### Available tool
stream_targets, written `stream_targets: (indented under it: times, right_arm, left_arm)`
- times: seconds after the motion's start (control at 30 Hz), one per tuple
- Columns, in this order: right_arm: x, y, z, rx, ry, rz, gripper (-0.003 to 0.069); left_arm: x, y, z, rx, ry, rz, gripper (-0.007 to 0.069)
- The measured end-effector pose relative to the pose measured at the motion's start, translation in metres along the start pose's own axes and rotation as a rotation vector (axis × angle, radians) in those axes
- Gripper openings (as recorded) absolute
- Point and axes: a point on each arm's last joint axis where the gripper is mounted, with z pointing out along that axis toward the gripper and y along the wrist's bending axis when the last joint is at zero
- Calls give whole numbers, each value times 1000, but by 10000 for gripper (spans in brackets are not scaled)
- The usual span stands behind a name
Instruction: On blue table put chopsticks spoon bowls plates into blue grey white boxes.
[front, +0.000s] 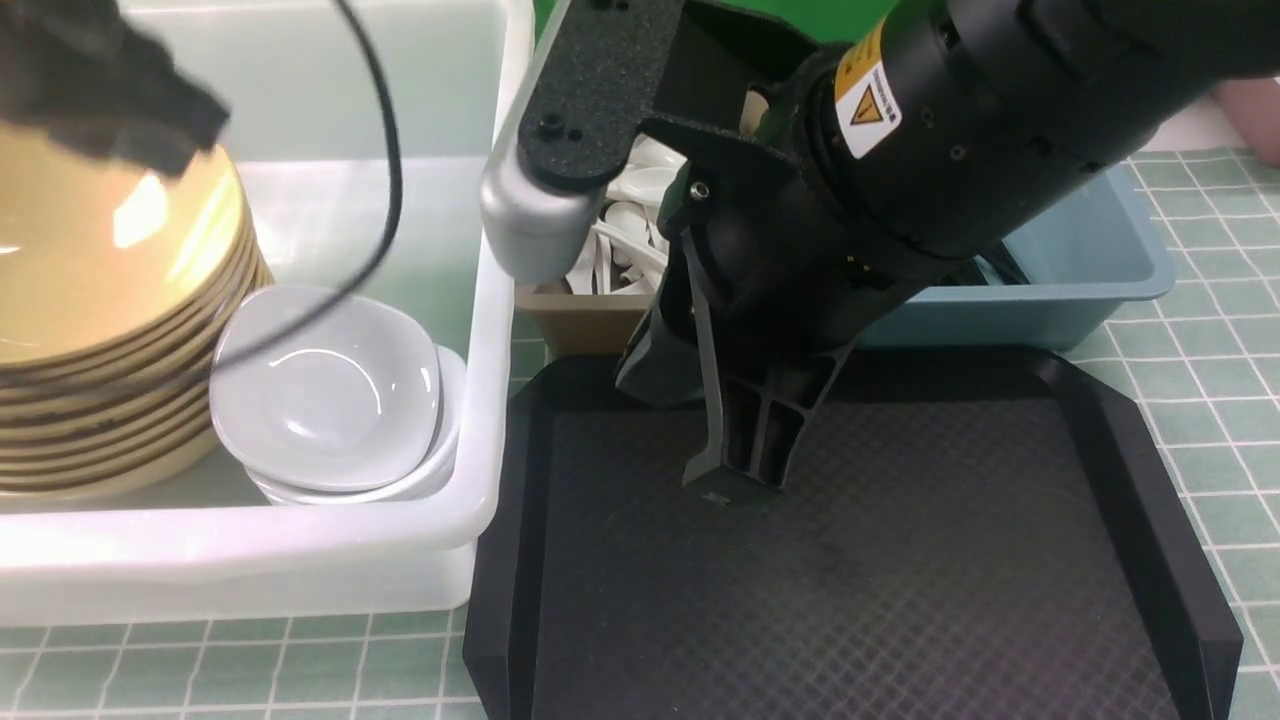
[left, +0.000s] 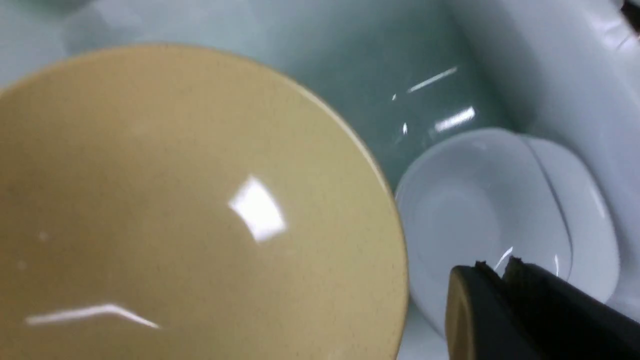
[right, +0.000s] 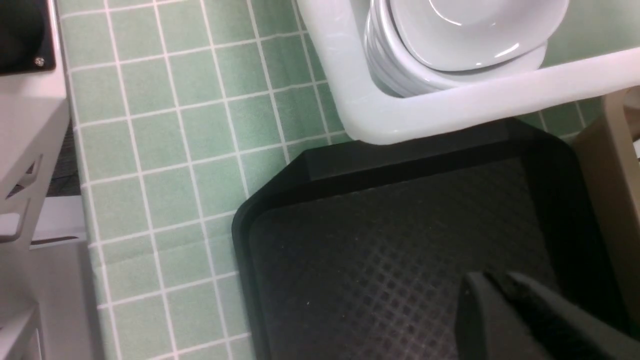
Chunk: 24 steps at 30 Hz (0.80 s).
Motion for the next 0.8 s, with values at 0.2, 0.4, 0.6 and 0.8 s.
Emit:
stream_targets:
  times: [0.2,0.4,0.6,0.8]
  right_arm:
    - [1,1,0,-6,12,0,65]
    - [1,0,0,-5,10,-14,65]
    - [1,0,0,-5,9,-20,65]
    - [1,0,0,-4,7,-21,67]
  left_arm:
    - [37,-8,34,-19,122,-40,1]
    - [45,-9,38,-32,138,-112,1]
    - [44,-9,38,-37,122,-176,25]
    - [42,-14,49,20,158,-223,202]
